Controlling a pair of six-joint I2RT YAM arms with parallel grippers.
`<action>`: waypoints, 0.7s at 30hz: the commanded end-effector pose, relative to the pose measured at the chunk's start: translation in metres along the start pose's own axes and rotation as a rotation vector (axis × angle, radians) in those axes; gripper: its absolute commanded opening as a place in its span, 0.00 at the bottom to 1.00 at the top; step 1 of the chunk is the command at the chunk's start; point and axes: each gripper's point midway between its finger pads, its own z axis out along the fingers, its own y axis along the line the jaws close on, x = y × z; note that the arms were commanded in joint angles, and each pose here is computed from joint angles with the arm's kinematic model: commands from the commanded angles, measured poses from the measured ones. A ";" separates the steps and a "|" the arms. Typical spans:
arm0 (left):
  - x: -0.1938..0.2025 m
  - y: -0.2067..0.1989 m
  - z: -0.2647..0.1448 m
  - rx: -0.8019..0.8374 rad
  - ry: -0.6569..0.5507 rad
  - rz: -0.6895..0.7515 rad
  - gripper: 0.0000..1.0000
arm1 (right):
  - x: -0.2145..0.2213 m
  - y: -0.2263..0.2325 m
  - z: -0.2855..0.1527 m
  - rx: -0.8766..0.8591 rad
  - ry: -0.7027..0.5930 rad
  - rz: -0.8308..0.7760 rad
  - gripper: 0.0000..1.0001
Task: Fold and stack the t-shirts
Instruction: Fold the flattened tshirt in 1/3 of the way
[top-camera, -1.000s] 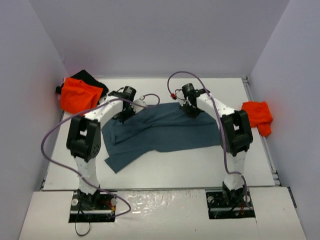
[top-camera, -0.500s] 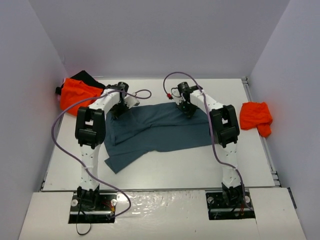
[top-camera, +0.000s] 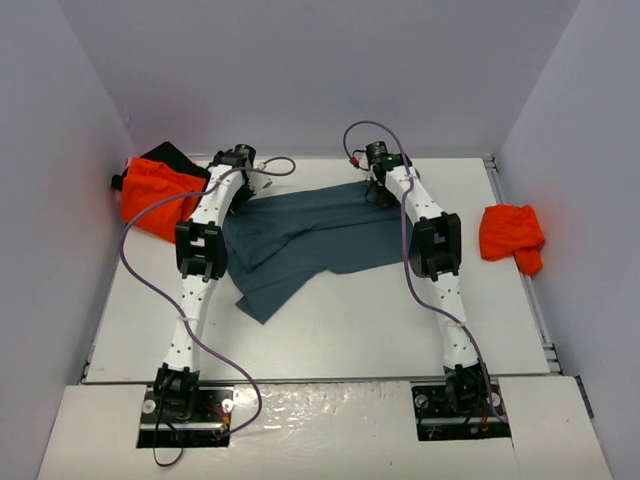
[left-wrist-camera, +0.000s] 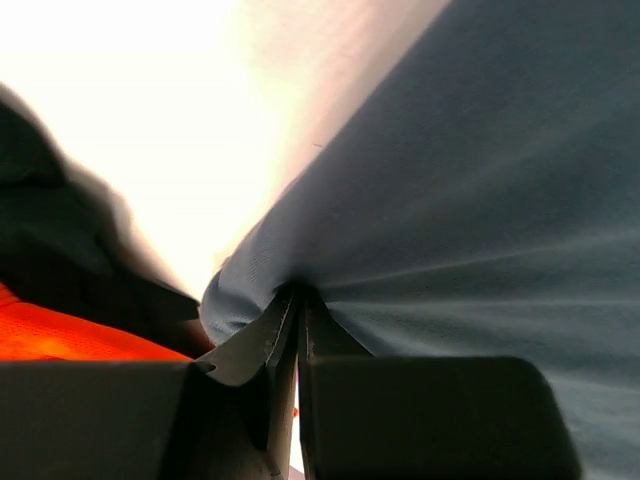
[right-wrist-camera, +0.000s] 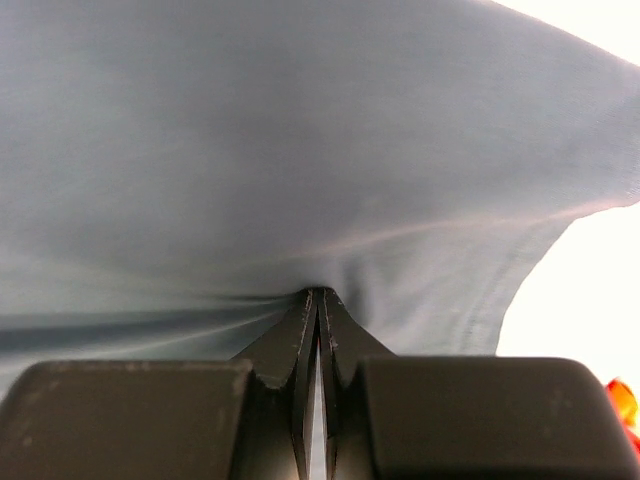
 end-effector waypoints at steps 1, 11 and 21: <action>0.024 0.037 -0.002 -0.090 0.047 -0.071 0.00 | 0.053 -0.009 0.046 0.059 0.173 0.039 0.00; -0.003 0.057 -0.011 -0.182 -0.056 -0.121 0.00 | 0.039 -0.009 0.060 0.111 0.113 0.071 0.00; -0.022 0.061 -0.036 -0.213 -0.140 -0.152 0.00 | 0.029 -0.015 0.045 0.123 0.055 0.114 0.00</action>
